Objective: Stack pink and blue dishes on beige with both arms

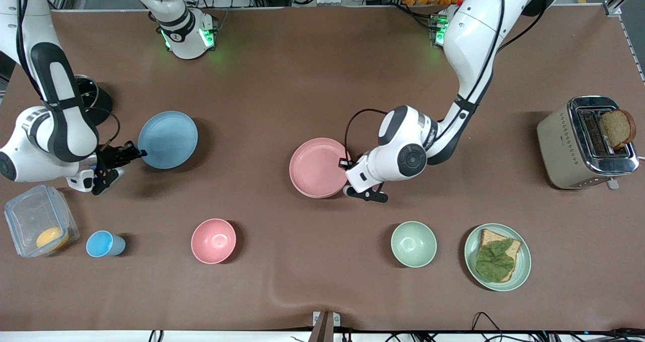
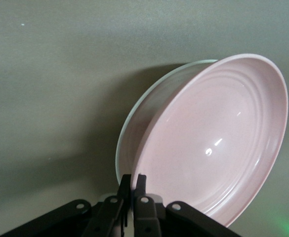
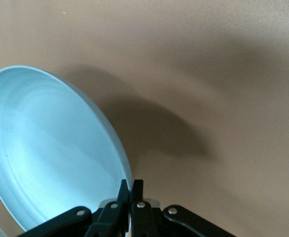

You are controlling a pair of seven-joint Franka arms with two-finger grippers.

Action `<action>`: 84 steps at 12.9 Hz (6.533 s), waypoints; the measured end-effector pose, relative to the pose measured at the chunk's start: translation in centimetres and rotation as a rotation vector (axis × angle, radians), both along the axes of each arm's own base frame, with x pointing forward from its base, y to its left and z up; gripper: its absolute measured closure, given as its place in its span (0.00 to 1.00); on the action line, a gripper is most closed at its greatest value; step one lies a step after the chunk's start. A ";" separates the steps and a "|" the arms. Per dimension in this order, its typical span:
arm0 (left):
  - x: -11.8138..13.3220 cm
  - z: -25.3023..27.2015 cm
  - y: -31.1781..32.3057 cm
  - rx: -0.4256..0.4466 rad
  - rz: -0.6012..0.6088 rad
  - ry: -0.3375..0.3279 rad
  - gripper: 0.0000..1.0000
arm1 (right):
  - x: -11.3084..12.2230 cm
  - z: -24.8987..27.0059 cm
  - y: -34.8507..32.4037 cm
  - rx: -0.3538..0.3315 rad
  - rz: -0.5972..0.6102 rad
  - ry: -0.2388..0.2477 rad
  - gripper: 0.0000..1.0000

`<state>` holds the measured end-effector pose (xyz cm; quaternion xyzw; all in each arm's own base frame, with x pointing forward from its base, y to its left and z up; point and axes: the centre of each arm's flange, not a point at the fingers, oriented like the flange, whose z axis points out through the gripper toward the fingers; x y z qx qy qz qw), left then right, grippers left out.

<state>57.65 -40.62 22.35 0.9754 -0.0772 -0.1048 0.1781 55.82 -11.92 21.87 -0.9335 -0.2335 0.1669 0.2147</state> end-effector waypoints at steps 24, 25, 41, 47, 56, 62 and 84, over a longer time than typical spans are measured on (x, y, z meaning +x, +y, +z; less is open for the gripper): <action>4.9 36.4 33.3 0.394 0.161 -0.372 0.00 | 2.6 2.3 43.0 -0.161 -0.505 0.113 0.97; 3.8 37.1 33.8 0.393 0.165 -0.330 0.00 | 2.6 1.7 44.0 -0.156 -0.514 0.108 0.97; 0.7 37.6 35.4 0.341 0.179 -0.231 0.00 | 9.2 7.0 32.5 -0.175 -0.675 0.208 0.00; -0.1 37.1 34.9 0.344 0.177 -0.255 0.00 | 10.6 10.2 17.4 -0.371 -0.560 0.049 0.00; -0.2 36.9 34.3 0.344 0.168 -0.252 0.00 | 5.9 24.7 7.7 -0.434 -0.501 -0.084 0.00; -0.2 36.8 34.4 0.344 0.169 -0.251 0.00 | -1.0 36.2 7.7 -0.452 -0.484 -0.107 0.00; -0.2 36.9 34.4 0.345 0.169 -0.251 0.00 | 0.6 38.1 9.0 -0.449 -0.493 -0.182 0.00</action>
